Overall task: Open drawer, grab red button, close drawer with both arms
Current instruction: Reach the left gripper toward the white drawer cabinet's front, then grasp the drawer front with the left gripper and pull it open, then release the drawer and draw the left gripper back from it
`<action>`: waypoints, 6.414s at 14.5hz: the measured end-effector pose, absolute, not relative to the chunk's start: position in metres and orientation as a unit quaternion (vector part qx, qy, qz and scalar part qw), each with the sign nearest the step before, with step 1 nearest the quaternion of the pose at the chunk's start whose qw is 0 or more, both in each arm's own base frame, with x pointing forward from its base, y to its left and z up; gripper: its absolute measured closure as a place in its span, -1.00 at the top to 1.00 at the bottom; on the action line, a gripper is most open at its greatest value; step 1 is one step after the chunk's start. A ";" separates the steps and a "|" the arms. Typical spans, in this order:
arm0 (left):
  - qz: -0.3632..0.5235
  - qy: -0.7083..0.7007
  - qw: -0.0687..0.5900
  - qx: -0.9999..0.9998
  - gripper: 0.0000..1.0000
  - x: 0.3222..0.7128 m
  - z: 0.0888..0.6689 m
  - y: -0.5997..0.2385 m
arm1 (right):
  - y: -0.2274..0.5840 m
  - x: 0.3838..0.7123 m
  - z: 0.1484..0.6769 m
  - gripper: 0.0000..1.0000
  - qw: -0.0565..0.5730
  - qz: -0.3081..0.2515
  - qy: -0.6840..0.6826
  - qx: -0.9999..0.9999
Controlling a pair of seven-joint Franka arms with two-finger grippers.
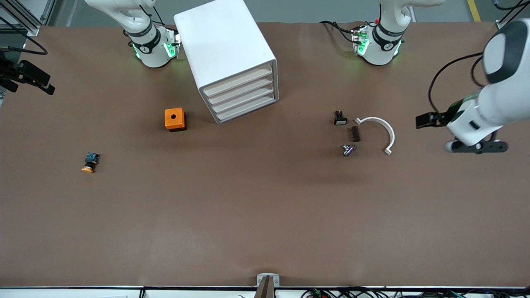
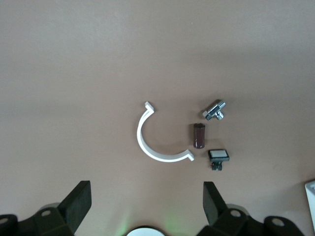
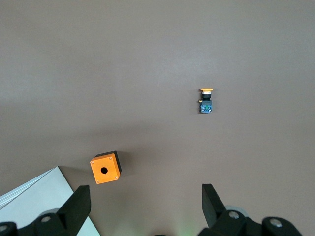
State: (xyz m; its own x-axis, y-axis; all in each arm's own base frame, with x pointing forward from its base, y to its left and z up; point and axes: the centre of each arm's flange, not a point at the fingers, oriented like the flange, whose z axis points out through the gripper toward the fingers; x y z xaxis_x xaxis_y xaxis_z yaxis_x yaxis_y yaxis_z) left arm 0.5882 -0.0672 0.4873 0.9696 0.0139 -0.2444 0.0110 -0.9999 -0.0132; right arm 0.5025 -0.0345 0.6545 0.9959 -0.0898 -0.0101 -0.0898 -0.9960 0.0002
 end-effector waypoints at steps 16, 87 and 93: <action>0.186 -0.378 0.033 -0.906 1.00 0.603 0.359 -0.207 | -0.035 0.503 0.654 1.00 0.000 0.005 0.045 -0.999; 0.585 -0.632 0.301 -0.409 -0.83 0.479 0.175 -0.428 | -0.034 0.503 0.654 1.00 0.000 0.002 0.045 -0.999; 0.595 -0.656 0.259 -0.386 -0.79 0.526 0.183 -0.383 | -0.034 0.503 0.655 1.00 0.000 0.002 0.045 -0.999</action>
State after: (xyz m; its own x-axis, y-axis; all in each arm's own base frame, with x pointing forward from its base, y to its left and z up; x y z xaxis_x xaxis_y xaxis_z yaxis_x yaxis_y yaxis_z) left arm 0.5265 -0.3828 0.1827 -0.5686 0.8139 -0.1193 0.1980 -0.0054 -0.9802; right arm 0.5034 -0.0342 0.6545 0.9960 -0.0890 -0.0034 -0.0890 -0.9960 0.0004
